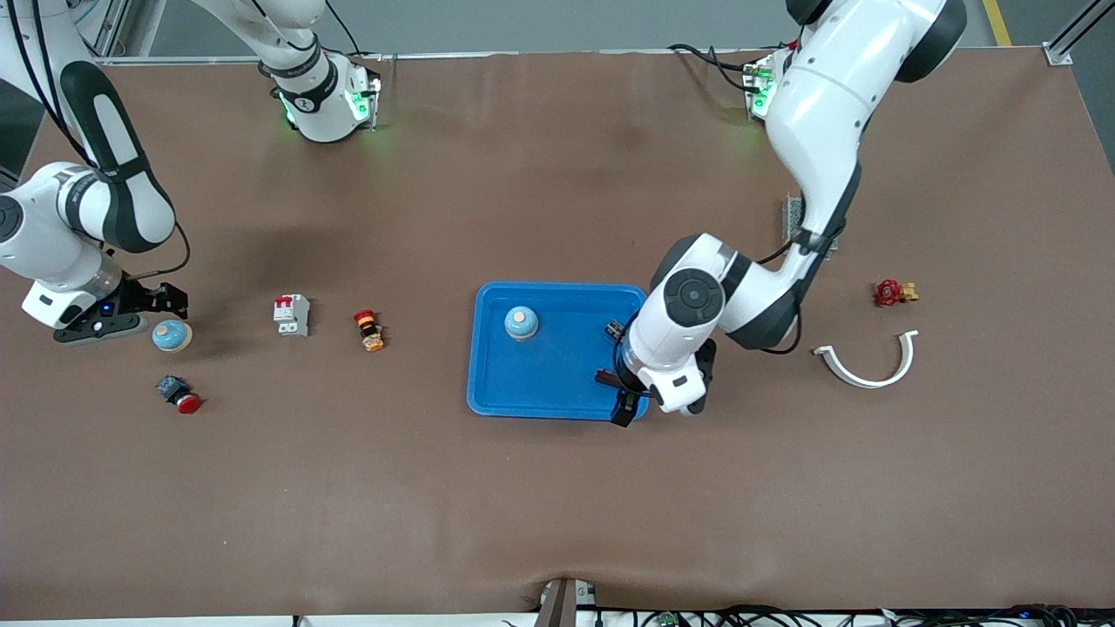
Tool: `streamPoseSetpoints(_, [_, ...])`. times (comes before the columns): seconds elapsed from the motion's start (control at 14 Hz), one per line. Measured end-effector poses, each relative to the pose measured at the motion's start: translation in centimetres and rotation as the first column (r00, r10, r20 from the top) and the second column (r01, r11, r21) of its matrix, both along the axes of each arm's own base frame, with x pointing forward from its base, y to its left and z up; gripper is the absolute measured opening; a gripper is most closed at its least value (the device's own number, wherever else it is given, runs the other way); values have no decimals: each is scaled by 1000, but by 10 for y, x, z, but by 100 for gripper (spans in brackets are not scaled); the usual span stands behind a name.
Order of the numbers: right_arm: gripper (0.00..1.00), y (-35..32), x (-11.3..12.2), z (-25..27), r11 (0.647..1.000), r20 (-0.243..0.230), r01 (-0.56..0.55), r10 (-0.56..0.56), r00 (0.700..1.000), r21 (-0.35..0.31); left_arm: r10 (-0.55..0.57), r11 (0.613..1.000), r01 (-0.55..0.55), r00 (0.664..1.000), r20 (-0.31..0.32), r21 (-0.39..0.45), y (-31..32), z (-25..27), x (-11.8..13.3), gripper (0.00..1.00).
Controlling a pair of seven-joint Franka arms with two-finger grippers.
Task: Place electrolytic capacitor and blue bell in tray
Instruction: 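Place the capacitor in the tray with the left gripper while the right grasps the bell, then return the left arm to rest while the right gripper lifts the second bell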
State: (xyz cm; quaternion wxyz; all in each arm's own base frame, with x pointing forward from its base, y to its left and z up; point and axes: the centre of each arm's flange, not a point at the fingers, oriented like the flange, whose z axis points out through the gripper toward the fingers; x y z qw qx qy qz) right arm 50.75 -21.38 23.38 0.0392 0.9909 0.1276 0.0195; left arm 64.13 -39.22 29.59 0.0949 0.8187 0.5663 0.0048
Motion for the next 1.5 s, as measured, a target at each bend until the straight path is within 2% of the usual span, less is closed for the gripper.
streamPoseSetpoints(0.29, [100, -6, 3, -22, 998, 0, 23, -23, 1000, 57, -134, 988, 136, 991, -21, 78, 38, 77, 1, 100])
streamPoseSetpoints(0.5, [100, -20, 9, -31, 998, -2, 22, -22, 1000, 54, -280, 947, 289, 957, -83, 137, 71, 126, -8, 100])
streamPoseSetpoints(0.64, [100, -27, 13, -33, 999, 3, 18, -18, 1000, 50, -363, 909, 383, 921, -138, 162, 95, 157, -17, 100])
streamPoseSetpoints(0.79, [100, -29, 17, -35, 999, 5, 14, -14, 1000, 49, -431, 873, 456, 887, -166, 173, 121, 187, -24, 100])
streamPoseSetpoints(1.0, [100, -32, 19, -42, 999, -2, 14, -14, 1000, 51, -524, 815, 550, 834, -172, 182, 163, 218, -30, 100])
streamPoseSetpoints(1.29, [100, -32, 18, -49, 998, -13, 14, -13, 1000, 56, -654, 707, 684, 729, -201, 180, 205, 256, -45, 100])
streamPoseSetpoints(1.5, [100, -33, 15, -57, 998, -25, 16, -14, 1000, 60, -699, 658, 731, 682, -215, 179, 231, 284, -58, 100])
